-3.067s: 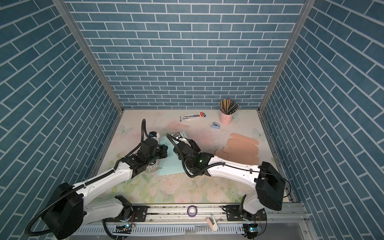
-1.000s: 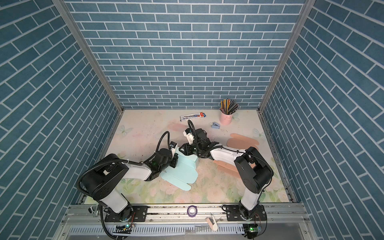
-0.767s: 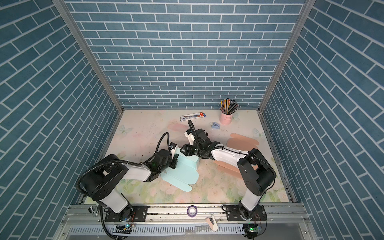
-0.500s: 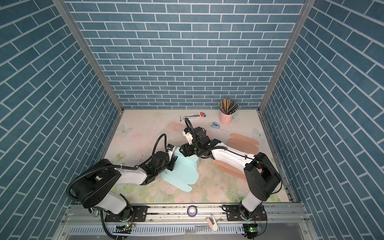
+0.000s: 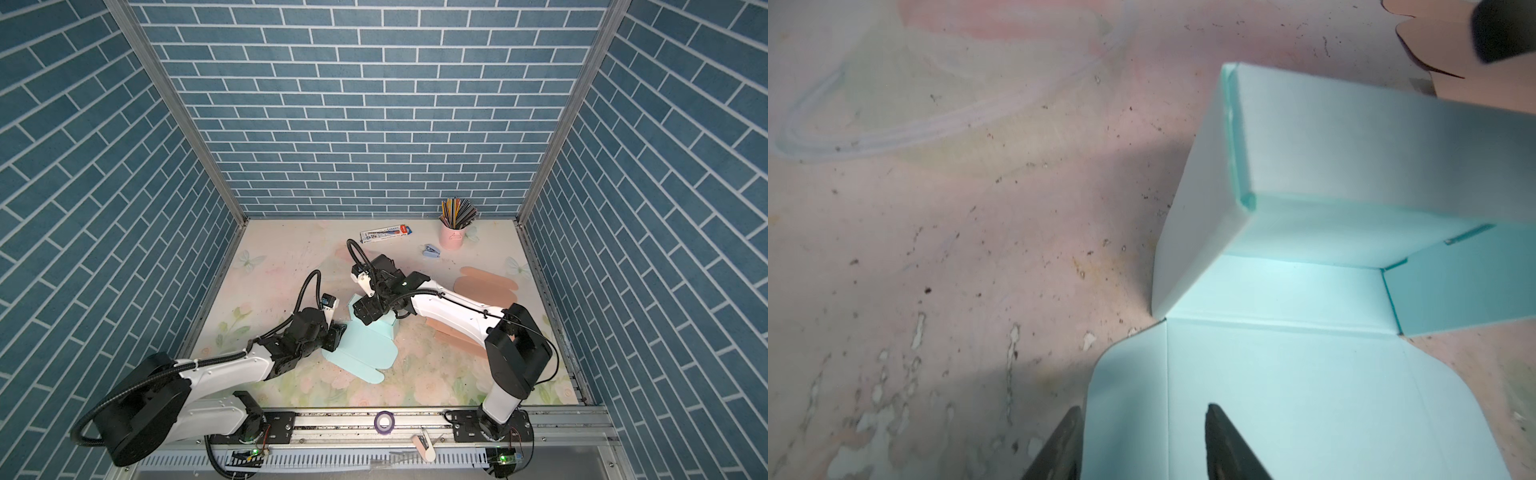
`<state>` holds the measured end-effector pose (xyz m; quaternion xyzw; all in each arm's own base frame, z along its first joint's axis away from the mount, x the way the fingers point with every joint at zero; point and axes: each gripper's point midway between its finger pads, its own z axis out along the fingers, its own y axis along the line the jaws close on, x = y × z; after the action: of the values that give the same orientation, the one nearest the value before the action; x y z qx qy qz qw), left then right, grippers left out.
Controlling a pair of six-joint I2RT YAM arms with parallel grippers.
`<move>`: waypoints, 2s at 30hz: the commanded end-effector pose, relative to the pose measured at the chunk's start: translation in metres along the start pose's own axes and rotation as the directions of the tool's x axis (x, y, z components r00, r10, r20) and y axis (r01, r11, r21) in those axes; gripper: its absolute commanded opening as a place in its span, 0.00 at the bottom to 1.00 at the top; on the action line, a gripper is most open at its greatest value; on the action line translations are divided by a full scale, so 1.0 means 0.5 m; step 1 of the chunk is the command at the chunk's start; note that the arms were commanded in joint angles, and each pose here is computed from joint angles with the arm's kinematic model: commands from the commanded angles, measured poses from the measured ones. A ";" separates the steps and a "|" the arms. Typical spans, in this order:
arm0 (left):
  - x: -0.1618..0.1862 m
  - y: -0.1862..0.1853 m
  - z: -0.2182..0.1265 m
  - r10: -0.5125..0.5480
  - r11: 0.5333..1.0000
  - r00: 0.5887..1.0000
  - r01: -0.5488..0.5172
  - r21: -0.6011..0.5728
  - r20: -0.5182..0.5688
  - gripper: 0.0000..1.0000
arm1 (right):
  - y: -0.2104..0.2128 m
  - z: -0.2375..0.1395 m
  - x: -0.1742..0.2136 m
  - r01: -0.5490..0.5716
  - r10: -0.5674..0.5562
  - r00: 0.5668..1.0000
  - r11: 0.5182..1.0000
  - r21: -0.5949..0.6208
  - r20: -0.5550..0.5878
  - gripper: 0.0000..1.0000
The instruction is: Fold the paper box
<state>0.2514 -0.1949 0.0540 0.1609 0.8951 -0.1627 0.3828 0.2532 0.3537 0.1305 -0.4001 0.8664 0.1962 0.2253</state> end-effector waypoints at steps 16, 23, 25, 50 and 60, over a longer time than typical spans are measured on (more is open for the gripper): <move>-0.090 -0.024 -0.155 -0.083 0.996 0.996 0.081 0.049 0.043 0.55 | -0.089 0.013 0.035 -0.084 0.087 0.995 0.994 0.072 -0.039 0.67; -0.107 -0.028 -0.175 -0.095 0.995 0.995 0.095 0.035 0.006 0.59 | -0.123 0.008 0.036 -0.195 0.194 0.981 0.980 0.030 0.019 0.58; -0.111 -0.031 -0.179 -0.101 0.994 0.995 0.101 0.030 -0.019 0.62 | -0.135 0.009 0.036 -0.236 0.236 0.971 0.972 0.009 0.035 0.57; -0.134 -0.119 -0.044 -0.353 0.899 0.928 0.373 0.231 -0.123 0.90 | -0.258 -0.024 0.090 -0.561 0.599 0.780 0.797 -0.223 0.181 0.54; -0.129 -0.122 0.010 -0.419 0.868 0.897 0.441 0.229 -0.139 0.74 | -0.260 -0.018 0.120 -0.566 0.598 0.782 0.799 -0.202 0.173 0.54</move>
<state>0.2635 -0.2584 0.1048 0.0332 0.9058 -0.3294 0.2645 0.3241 0.2375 0.0859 -0.1058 0.8987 0.3591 0.2283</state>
